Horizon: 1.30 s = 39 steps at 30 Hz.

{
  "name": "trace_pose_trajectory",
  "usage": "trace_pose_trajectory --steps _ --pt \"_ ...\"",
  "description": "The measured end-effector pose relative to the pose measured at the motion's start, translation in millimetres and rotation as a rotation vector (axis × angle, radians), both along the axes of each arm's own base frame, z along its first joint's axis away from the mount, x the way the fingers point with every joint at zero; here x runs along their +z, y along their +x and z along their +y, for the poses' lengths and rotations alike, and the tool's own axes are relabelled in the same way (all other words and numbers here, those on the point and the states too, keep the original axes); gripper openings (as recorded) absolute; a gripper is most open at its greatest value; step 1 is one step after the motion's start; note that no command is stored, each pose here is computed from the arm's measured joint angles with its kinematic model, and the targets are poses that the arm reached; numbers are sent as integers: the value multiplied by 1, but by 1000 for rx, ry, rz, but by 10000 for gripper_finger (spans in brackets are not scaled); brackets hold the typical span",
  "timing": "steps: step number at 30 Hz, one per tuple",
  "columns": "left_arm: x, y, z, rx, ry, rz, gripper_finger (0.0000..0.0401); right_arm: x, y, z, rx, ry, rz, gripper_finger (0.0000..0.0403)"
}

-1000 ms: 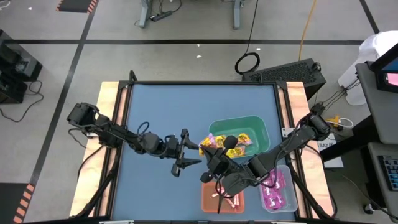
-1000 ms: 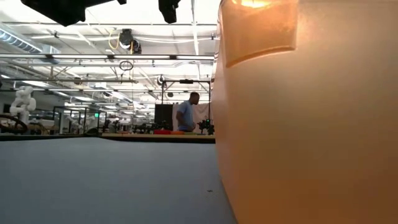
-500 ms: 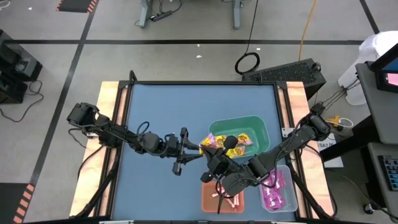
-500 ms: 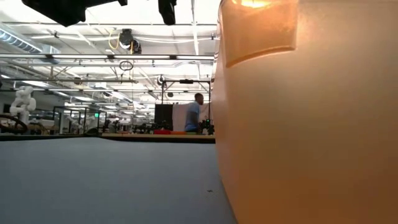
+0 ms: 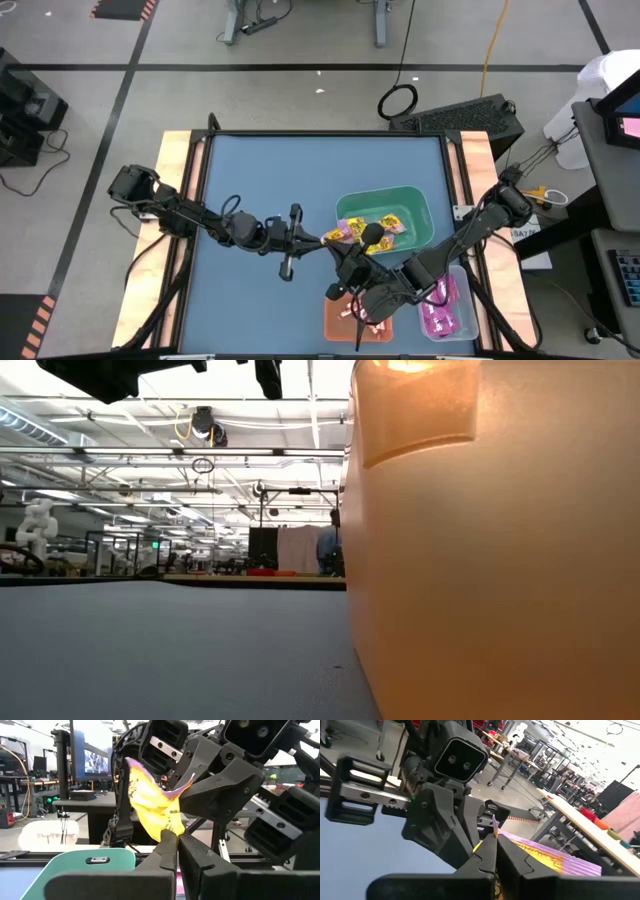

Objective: Sort candy
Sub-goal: Put the yellow candy pack into the green bin

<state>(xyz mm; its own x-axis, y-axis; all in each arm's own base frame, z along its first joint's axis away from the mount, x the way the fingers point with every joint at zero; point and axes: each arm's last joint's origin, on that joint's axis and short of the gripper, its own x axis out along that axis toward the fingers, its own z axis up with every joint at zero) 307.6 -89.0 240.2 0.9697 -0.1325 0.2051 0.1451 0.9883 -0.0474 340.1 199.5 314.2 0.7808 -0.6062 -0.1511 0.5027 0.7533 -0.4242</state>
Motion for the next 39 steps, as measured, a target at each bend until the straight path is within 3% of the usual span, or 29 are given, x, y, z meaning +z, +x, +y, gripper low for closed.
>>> trace_pose_trajectory --steps 5,10,14,18,23,28,33,39 --pt "-1 0 0 -2 27 10 10 -1 -4 7 22 43 -24 23" --pt "-2 1 5 -50 30 9 10 -1 -14 22 73 93 -48 94" --pt "-10 0 24 -122 -40 16 10 -2 -25 37 113 93 -42 152" --pt "-17 -17 47 -171 -155 -84 10 -8 -39 49 141 112 -19 185" --pt "-28 -44 67 -178 -288 -181 10 -19 -55 55 119 227 -35 190" --pt "-29 -49 72 -137 -301 -177 10 -29 -59 47 71 379 -22 181" --pt "-28 -48 72 -132 -275 -186 10 -33 -54 39 66 477 36 172" --pt "-28 -48 70 -179 -167 -194 10 -33 -50 35 77 429 67 164"
